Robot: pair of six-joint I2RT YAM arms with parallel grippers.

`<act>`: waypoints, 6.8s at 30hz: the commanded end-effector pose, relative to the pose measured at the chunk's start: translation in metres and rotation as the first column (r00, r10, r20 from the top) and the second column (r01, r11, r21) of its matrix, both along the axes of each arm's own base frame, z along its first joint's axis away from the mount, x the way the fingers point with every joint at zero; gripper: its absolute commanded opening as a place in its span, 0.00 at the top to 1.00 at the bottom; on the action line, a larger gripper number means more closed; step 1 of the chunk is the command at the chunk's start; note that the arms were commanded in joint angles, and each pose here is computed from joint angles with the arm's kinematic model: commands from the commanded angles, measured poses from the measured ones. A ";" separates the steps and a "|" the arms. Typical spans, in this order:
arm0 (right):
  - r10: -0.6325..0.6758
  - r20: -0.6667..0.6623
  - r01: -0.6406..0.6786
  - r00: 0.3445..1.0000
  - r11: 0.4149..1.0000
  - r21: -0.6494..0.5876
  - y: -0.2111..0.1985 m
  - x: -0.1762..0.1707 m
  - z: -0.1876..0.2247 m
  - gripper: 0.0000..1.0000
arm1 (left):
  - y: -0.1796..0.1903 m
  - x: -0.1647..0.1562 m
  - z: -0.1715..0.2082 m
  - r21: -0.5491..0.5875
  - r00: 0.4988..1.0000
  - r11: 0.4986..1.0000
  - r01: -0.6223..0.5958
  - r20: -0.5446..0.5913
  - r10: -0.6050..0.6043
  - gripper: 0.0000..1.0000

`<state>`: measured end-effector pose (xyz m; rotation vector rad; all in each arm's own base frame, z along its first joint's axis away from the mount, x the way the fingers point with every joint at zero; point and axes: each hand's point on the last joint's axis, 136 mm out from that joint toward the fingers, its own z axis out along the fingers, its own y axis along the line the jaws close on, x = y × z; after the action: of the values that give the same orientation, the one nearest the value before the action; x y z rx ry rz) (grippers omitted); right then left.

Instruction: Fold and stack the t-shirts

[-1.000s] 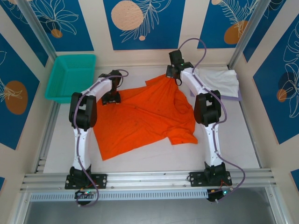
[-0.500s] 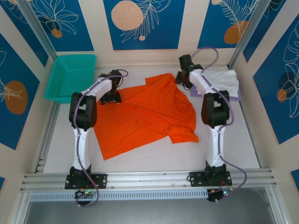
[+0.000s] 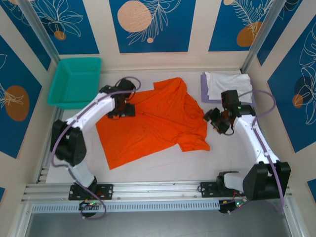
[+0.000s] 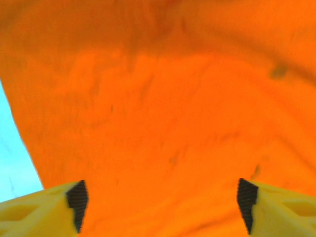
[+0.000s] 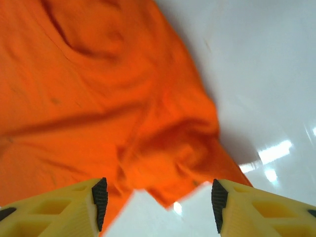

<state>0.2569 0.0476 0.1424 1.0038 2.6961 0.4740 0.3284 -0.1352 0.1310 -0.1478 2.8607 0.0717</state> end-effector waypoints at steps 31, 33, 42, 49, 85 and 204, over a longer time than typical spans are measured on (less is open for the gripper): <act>-0.078 -0.174 0.103 0.982 0.985 0.140 0.017 -0.103 -0.054 0.51 | 0.057 -0.214 -0.106 -0.076 0.787 0.813 -0.578 -0.318 0.529 0.63; -0.080 -0.165 0.103 0.983 0.986 0.133 0.016 -0.103 -0.054 0.52 | 0.059 -0.219 -0.108 -0.075 0.782 0.811 -0.581 -0.327 0.530 0.64; -0.075 -0.154 0.097 0.985 0.986 0.139 0.017 -0.098 -0.059 0.55 | 0.051 -0.230 -0.125 -0.124 0.766 0.792 -0.598 -0.379 0.519 0.66; -0.062 -0.143 0.081 0.988 0.988 0.132 0.016 -0.098 -0.060 0.56 | 0.049 -0.223 -0.128 -0.153 0.774 0.784 -0.602 -0.353 0.525 0.67; -0.109 -0.088 0.114 0.990 0.992 0.047 -0.002 -0.060 -0.095 0.78 | 0.057 -0.180 -0.097 -0.036 0.880 0.900 -0.433 -0.233 0.414 1.00; 0.175 -0.159 -0.163 0.972 0.983 0.085 0.064 -0.083 -0.103 0.85 | 0.044 -0.082 0.042 0.042 0.996 0.998 -0.052 0.069 0.049 1.00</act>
<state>0.1786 0.1060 0.0310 0.8729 2.9076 0.4952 0.2457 -0.0905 0.1754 -0.2332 2.7701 0.1372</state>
